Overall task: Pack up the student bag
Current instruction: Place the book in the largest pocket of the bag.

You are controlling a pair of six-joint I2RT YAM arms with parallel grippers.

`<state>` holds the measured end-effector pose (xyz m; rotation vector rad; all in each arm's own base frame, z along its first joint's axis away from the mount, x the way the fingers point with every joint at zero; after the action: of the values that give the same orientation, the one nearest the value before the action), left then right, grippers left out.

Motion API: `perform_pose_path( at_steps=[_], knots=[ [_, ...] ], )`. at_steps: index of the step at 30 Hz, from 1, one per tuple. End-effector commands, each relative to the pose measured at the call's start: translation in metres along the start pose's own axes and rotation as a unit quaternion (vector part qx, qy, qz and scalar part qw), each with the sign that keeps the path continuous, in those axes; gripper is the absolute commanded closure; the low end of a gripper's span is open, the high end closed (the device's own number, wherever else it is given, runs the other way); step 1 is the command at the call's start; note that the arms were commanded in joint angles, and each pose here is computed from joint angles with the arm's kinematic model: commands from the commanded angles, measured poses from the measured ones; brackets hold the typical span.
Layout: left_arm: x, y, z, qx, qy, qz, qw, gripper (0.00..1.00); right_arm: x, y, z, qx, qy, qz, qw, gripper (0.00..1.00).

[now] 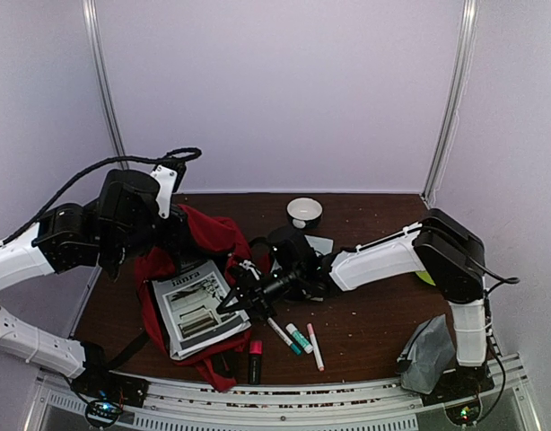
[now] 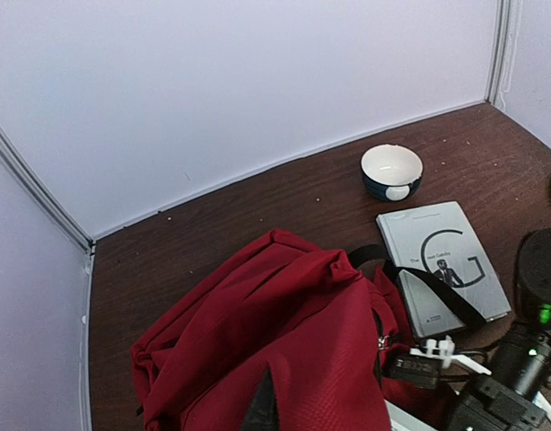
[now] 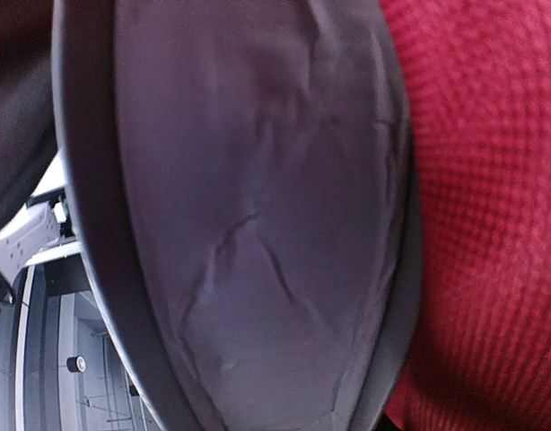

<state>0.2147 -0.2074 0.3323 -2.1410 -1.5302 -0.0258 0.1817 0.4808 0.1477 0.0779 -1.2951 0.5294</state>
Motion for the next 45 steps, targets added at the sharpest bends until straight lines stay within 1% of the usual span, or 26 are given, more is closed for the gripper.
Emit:
perform_pose_path(
  at_steps=[1,3,6,7,8,11,12,14,15,19,21,24,26,27,28,30,31,32,34,35,36,38,43,45],
  knots=[
    [0.002,-0.009,-0.020,-0.045,-0.053,0.019,0.997,1.00,-0.006,0.004,-0.031,-0.028,0.005,0.004,1.000,0.63],
    [0.000,-0.010,-0.020,-0.046,-0.055,0.023,0.997,1.00,-0.005,0.005,-0.040,-0.040,0.011,0.002,0.999,0.60],
    [-0.002,-0.010,-0.019,-0.046,-0.054,0.024,0.997,1.00,-0.005,0.002,-0.049,-0.060,0.030,-0.019,0.998,0.60],
    [-0.004,-0.010,-0.018,-0.045,-0.053,0.026,0.997,1.00,-0.005,0.001,-0.049,-0.061,0.031,-0.019,0.997,0.59],
    [-0.005,-0.010,-0.018,-0.044,-0.053,0.027,0.997,1.00,-0.005,0.000,-0.049,-0.063,0.026,-0.015,0.998,0.56],
    [-0.006,-0.009,-0.016,-0.042,-0.051,0.028,0.997,1.00,-0.003,-0.003,-0.045,-0.066,0.012,-0.004,0.998,0.42],
    [-0.006,-0.009,-0.015,-0.042,-0.052,0.028,0.997,1.00,-0.002,-0.005,-0.043,-0.066,0.006,-0.001,0.998,0.35],
    [-0.006,-0.009,-0.015,-0.042,-0.051,0.026,0.997,1.00,-0.001,-0.011,-0.037,-0.071,-0.004,0.016,0.997,0.25],
    [-0.006,-0.008,-0.014,-0.041,-0.049,0.026,0.998,1.00,0.002,-0.017,-0.033,-0.076,-0.012,0.022,0.997,0.17],
    [-0.008,-0.006,-0.011,-0.037,-0.038,0.025,0.998,1.00,0.004,-0.043,-0.021,-0.097,-0.032,0.041,0.994,0.07],
    [-0.007,-0.007,-0.010,-0.037,-0.034,0.025,0.998,1.00,-0.003,-0.060,-0.017,-0.116,-0.037,0.066,0.990,0.01],
    [-0.006,-0.007,-0.009,-0.038,-0.029,0.023,0.999,1.00,-0.010,-0.082,-0.012,-0.134,-0.066,0.097,0.984,0.00],
    [-0.006,-0.008,-0.009,-0.041,-0.026,0.024,0.999,1.00,-0.008,-0.096,-0.006,-0.142,-0.127,0.130,0.973,0.00],
    [-0.007,-0.008,-0.009,-0.042,-0.026,0.025,0.998,1.00,-0.007,-0.101,0.000,-0.143,-0.164,0.150,0.965,0.02],
    [-0.006,-0.008,-0.009,-0.043,-0.027,0.026,0.998,1.00,-0.004,-0.105,0.008,-0.137,-0.203,0.159,0.956,0.06],
    [-0.009,-0.008,-0.010,-0.045,-0.026,0.035,0.998,1.00,0.003,-0.108,0.025,-0.124,-0.288,0.173,0.934,0.21],
    [-0.010,-0.009,-0.011,-0.047,-0.025,0.040,0.998,1.00,0.008,-0.107,0.034,-0.110,-0.340,0.186,0.915,0.30],
    [-0.012,-0.009,-0.011,-0.047,-0.023,0.046,0.998,1.00,0.012,-0.105,0.045,-0.091,-0.391,0.197,0.895,0.46],
    [-0.015,-0.008,-0.011,-0.048,-0.020,0.056,0.997,1.00,0.018,-0.095,0.069,-0.048,-0.492,0.211,0.843,0.88],
    [-0.017,-0.007,-0.012,-0.048,-0.017,0.062,0.997,1.00,0.020,-0.091,0.079,-0.031,-0.538,0.218,0.814,0.98],
    [-0.019,-0.006,-0.012,-0.047,-0.014,0.065,0.997,1.00,0.022,-0.087,0.086,-0.023,-0.572,0.232,0.787,1.00],
    [-0.023,-0.003,-0.011,-0.038,-0.006,0.067,0.997,1.00,0.020,-0.074,0.095,0.009,-0.625,0.255,0.737,1.00],
    [-0.027,-0.002,-0.014,-0.039,-0.013,0.077,0.996,1.00,0.025,-0.037,0.104,0.052,-0.690,0.302,0.656,1.00],
    [-0.027,-0.003,-0.013,-0.040,-0.016,0.080,0.996,1.00,0.021,-0.025,0.102,0.050,-0.700,0.335,0.628,1.00]
  ],
)
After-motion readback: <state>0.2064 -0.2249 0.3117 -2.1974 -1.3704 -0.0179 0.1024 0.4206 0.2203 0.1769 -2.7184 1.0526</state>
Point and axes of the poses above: each gripper's point midway between its finger pads, its own y axis out along the fingers, its own x axis along the line the jaws close on, z = x × y, the point moved 4 cm from there along -y, back along the fingers, and after that the axes turned 10 degrees about y, right-handed, at the moved point
